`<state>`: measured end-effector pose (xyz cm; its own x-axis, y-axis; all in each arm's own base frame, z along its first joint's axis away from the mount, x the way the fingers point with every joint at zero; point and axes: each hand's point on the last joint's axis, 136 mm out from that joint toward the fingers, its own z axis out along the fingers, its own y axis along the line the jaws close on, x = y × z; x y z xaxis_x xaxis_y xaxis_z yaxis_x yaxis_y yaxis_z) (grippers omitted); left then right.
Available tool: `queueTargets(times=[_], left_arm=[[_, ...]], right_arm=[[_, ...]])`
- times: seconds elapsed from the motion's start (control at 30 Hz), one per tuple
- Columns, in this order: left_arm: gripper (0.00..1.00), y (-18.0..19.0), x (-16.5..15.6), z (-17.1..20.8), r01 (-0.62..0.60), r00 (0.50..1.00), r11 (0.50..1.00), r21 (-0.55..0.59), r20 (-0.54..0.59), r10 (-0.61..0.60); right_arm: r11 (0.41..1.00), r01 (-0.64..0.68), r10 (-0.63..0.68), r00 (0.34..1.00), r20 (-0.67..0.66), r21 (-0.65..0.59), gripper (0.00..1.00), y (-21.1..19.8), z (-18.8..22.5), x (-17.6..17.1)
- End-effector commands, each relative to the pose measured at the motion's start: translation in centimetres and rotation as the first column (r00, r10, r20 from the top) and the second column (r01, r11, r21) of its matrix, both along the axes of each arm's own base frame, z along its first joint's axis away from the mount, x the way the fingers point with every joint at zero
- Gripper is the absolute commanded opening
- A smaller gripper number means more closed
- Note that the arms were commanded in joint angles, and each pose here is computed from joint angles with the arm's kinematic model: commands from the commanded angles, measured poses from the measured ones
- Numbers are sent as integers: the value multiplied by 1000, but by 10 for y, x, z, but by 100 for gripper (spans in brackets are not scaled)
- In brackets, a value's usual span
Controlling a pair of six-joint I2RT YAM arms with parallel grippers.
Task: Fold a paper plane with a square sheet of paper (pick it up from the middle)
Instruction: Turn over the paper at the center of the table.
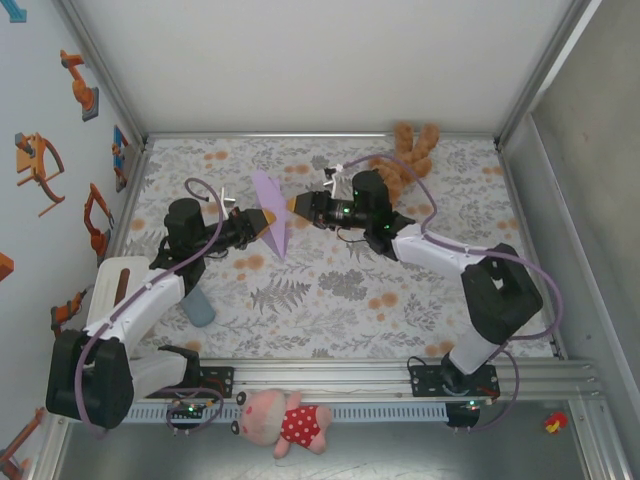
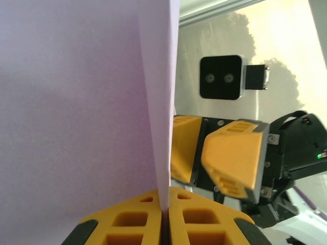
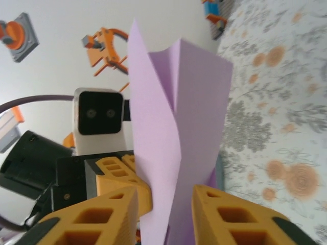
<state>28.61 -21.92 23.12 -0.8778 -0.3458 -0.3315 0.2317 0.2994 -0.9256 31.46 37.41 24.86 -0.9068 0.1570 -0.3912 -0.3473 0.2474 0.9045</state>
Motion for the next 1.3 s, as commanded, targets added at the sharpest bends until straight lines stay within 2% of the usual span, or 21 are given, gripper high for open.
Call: queueTargets(times=[0.0, 0.07, 0.17, 0.27, 0.33, 0.43, 0.5, 0.53, 0.6, 0.67, 0.77, 0.9, 1.0, 1.13, 1.27], left_arm=[[10, 3, -3, 12, 8, 998, 999, 47, 61, -11], [10, 6, -2, 3, -6, 999, 995, 103, 40, 2], [10, 15, -3, -17, -34, 999, 957, 288, 10, 33], [10, 26, -3, -39, -58, 998, 838, 542, 5, 66], [10, 34, -1, -51, -68, 997, 729, 681, 13, 81], [10, 49, 4, -66, -90, 994, 516, 852, 42, 105], [10, 59, 10, -74, -111, 991, 331, 937, 78, 111], [10, 62, 13, -76, -117, 990, 249, 961, 93, 109], [10, 70, 19, -79, -136, 986, 53, 989, 130, 106], [10, 73, 25, -84, -145, 983, -89, 985, 153, 98], [10, 66, 34, -96, -154, 983, -230, 961, 172, 57], [9, 52, 43, -120, -151, 986, -361, 920, 166, 9], [9, 40, 47, -141, -143, 989, -413, 899, 150, -15], [10, 22, 45, -170, -108, 994, -413, 904, 107, -26], [15, 6, 38, -190, -65, 998, -368, 927, 61, -23]], right_arm=[[987, 97, -85, 992, 93, -131, 35, -27, -1, 5], [968, 149, -127, 985, 117, -204, 35, -42, -7, 8], [931, 222, -185, 971, 151, -290, 35, -64, -14, 11], [871, 305, -247, 950, 193, -385, 35, -88, -22, 14], [820, 362, -291, 931, 222, -443, 34, -105, -26, 16], [732, 447, -364, 895, 259, -514, 33, -133, -32, 18], [687, 491, -407, 871, 276, -536, 33, -150, -35, 17], [671, 508, -427, 860, 278, -540, 33, -157, -37, 16], [644, 540, -466, 839, 282, -542, 33, -170, -39, 15], [624, 561, -493, 823, 282, -544, 33, -180, -41, 13], [610, 569, -509, 815, 277, -552, 33, -189, -45, 10], [600, 564, -515, 815, 266, -567, 32, -193, -51, 7], [590, 564, -520, 813, 261, -578, 32, -197, -55, 5], [570, 573, -538, 802, 260, -589, 32, -205, -59, 2], [549, 586, -557, 788, 261, -596, 32, -214, -60, -2]])
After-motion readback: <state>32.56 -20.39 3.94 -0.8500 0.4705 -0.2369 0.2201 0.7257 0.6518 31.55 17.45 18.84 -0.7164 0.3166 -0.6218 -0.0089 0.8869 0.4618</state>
